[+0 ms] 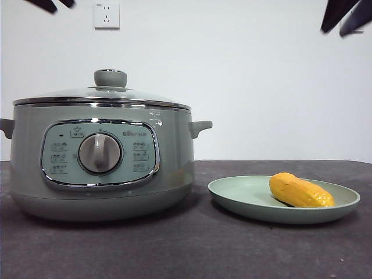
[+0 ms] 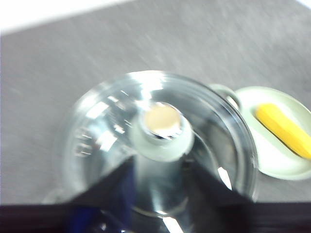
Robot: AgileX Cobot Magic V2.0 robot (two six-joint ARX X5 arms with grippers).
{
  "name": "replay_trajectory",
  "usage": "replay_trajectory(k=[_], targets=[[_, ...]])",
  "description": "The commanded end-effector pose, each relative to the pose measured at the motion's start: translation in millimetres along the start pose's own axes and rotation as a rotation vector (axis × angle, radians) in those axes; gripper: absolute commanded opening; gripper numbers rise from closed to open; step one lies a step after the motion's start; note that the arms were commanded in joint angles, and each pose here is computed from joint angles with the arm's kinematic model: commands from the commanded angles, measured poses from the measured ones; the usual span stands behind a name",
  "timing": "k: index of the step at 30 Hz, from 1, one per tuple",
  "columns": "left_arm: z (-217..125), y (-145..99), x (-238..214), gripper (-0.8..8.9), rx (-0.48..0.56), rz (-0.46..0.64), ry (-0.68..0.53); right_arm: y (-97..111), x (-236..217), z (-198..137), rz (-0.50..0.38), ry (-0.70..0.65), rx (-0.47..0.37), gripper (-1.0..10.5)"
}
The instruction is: Take the corn out from the steamer,put the corn on the plate,close the lid
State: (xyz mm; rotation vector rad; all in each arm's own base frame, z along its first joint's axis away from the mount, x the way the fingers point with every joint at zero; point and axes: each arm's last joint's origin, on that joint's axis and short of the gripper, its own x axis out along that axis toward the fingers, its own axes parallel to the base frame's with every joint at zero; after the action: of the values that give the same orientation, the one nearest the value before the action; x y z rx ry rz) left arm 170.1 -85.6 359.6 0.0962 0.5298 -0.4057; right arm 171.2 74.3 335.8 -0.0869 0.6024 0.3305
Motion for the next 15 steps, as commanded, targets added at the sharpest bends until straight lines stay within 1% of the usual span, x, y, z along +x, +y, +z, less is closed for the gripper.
replay_trajectory(k=[1,4,5,7,9,10,12,15], targets=[[-12,1,-6,-0.08,0.029,0.048,-0.022,-1,-8,-14,0.007,-0.086,-0.002,-0.1],[-37,2,-17,-0.08,0.021,0.045,-0.136,-3,-15,-43,0.017,-0.244,0.009,-0.1],[-46,3,-19,-0.08,0.018,0.043,-0.169,-4,-15,-54,0.019,-0.277,0.012,-0.1],[-60,4,-22,-0.08,0.014,0.042,-0.221,-5,-15,-70,0.022,-0.323,0.021,-0.1],[-71,4,-25,-0.08,0.011,0.041,-0.261,-5,-15,-79,0.023,-0.336,0.028,-0.1],[-76,5,-26,-0.08,0.005,0.041,-0.267,-6,-15,-82,0.022,-0.333,0.045,-0.1],[-80,5,-27,-0.03,-0.009,0.040,-0.237,-6,-15,-82,0.024,-0.329,0.080,0.0],[-85,5,-26,-0.03,-0.006,0.040,-0.189,-6,-15,-83,0.023,-0.320,0.082,0.0]])
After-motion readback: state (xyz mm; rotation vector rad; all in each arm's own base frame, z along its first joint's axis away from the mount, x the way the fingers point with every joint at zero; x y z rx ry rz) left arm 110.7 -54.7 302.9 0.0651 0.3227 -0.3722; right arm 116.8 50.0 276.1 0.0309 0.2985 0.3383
